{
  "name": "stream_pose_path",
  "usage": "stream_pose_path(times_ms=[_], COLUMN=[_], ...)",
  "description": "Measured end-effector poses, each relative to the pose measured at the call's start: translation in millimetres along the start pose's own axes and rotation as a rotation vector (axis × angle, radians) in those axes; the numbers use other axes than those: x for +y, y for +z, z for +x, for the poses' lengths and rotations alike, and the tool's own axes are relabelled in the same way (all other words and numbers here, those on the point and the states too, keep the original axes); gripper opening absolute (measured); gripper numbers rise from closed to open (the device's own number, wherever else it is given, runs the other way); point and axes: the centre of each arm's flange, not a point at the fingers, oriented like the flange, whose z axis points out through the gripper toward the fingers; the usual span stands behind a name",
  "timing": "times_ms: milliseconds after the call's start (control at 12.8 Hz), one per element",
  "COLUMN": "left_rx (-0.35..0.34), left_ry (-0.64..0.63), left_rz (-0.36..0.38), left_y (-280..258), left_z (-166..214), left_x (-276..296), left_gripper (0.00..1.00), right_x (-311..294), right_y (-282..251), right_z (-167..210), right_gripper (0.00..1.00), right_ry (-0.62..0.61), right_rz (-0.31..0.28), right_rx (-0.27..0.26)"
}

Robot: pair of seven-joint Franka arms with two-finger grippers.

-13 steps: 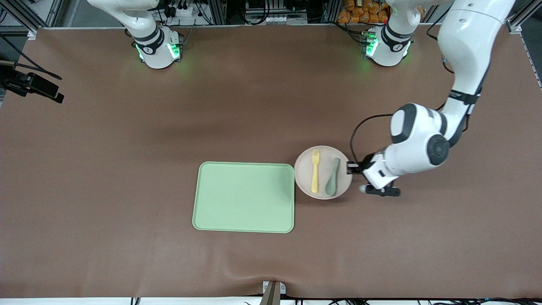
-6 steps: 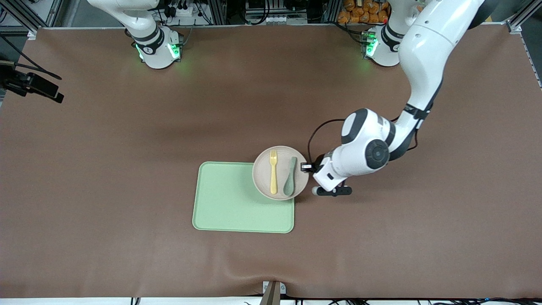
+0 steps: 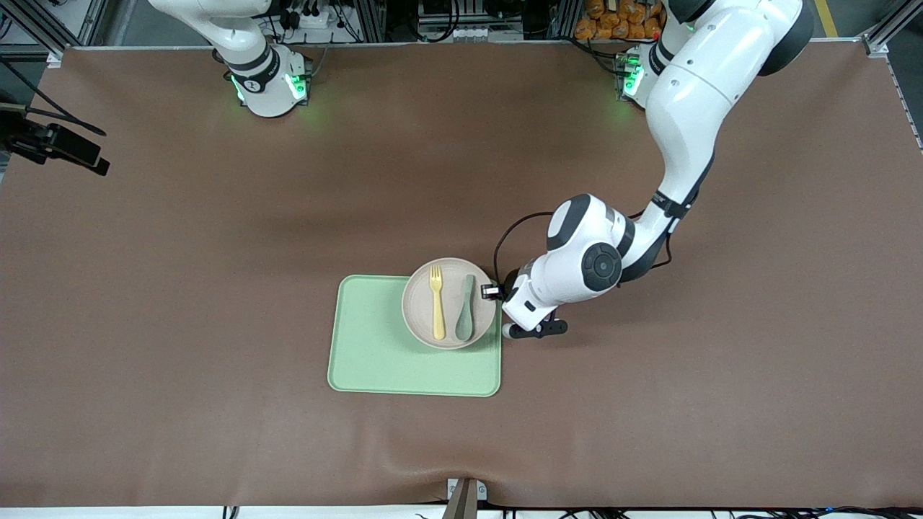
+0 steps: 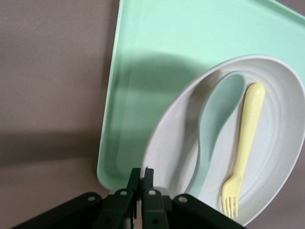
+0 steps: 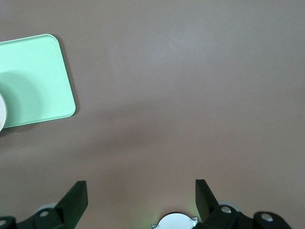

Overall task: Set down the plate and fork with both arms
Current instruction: 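Slide the plate with the left gripper onto the green mat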

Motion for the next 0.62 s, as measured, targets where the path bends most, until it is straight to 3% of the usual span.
stream_pose_path(times_ms=[623], left_rx=[0.028], left_ry=[-0.031], left_rz=[-0.016], left_y=[33], left_z=[15], left_x=[-17], left_gripper=[0.05], right_x=[-12], right_y=[20], right_z=[14], right_gripper=[1.0], right_ry=[-0.019], right_rz=[-0.009], right_rx=[-0.035])
